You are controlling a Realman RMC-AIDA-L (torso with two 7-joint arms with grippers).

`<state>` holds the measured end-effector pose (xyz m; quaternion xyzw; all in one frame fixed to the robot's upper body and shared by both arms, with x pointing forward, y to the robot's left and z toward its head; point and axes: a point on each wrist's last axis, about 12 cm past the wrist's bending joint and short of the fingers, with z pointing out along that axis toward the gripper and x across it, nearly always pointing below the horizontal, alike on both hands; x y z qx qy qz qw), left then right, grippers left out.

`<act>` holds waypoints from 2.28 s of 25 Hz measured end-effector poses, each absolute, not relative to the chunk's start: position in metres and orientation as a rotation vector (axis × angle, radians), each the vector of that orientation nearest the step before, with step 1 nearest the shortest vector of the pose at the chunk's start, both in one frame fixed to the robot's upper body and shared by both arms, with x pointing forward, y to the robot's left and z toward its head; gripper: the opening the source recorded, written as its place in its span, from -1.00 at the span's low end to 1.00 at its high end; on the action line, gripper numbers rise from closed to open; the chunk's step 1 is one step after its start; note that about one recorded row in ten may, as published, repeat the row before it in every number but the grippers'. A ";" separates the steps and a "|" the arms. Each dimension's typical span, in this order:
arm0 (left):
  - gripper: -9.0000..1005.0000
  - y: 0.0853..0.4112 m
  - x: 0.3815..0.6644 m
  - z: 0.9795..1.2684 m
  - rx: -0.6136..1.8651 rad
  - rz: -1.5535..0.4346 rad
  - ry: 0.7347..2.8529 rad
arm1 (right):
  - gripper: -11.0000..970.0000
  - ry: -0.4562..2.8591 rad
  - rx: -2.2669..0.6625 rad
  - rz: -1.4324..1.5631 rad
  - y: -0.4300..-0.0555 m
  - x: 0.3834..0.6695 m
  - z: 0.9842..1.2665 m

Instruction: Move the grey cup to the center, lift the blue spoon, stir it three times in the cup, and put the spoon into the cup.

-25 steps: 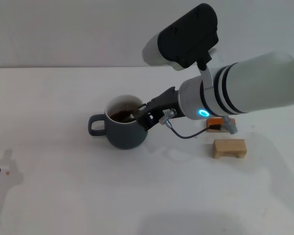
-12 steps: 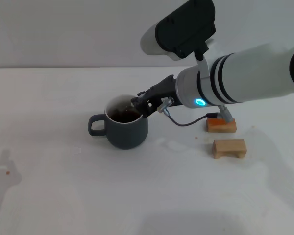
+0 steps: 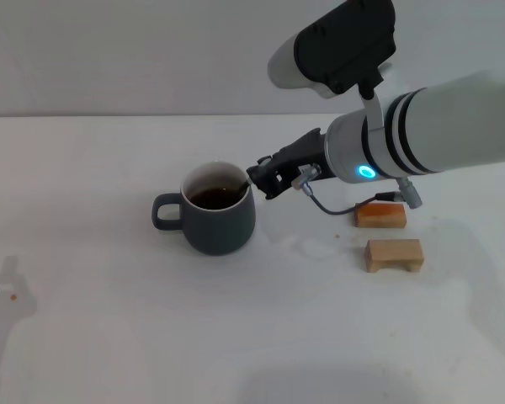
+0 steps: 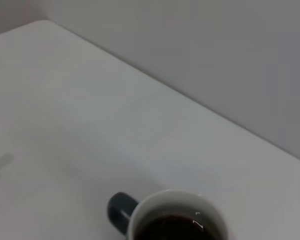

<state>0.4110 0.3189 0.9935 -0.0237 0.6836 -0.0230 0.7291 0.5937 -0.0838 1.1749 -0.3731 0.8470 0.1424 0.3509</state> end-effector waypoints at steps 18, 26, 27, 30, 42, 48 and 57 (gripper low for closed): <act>-0.99 0.318 0.406 0.994 -0.051 -0.054 1.494 | -0.71 2.156 -1.030 0.434 -0.061 0.579 1.176; -0.99 0.320 0.404 0.995 -0.055 -0.048 1.491 | -0.70 2.097 -0.956 0.449 -0.064 0.586 1.176; -0.99 0.321 0.404 0.995 -0.055 -0.047 1.490 | -0.70 2.097 -0.956 0.449 -0.064 0.586 1.176; -0.99 0.321 0.404 0.995 -0.055 -0.046 1.489 | -0.70 2.104 -0.949 0.457 -0.065 0.586 1.176; -0.99 0.320 0.405 0.995 -0.050 -0.049 1.487 | -0.01 1.900 -0.753 0.428 -0.098 0.580 1.186; -0.99 0.320 0.405 0.995 -0.050 -0.049 1.488 | 0.07 1.510 -0.545 0.285 -0.133 0.545 1.171; -0.98 0.321 0.403 0.995 -0.041 -0.049 1.484 | 0.07 1.238 -0.340 0.029 -0.175 0.476 1.099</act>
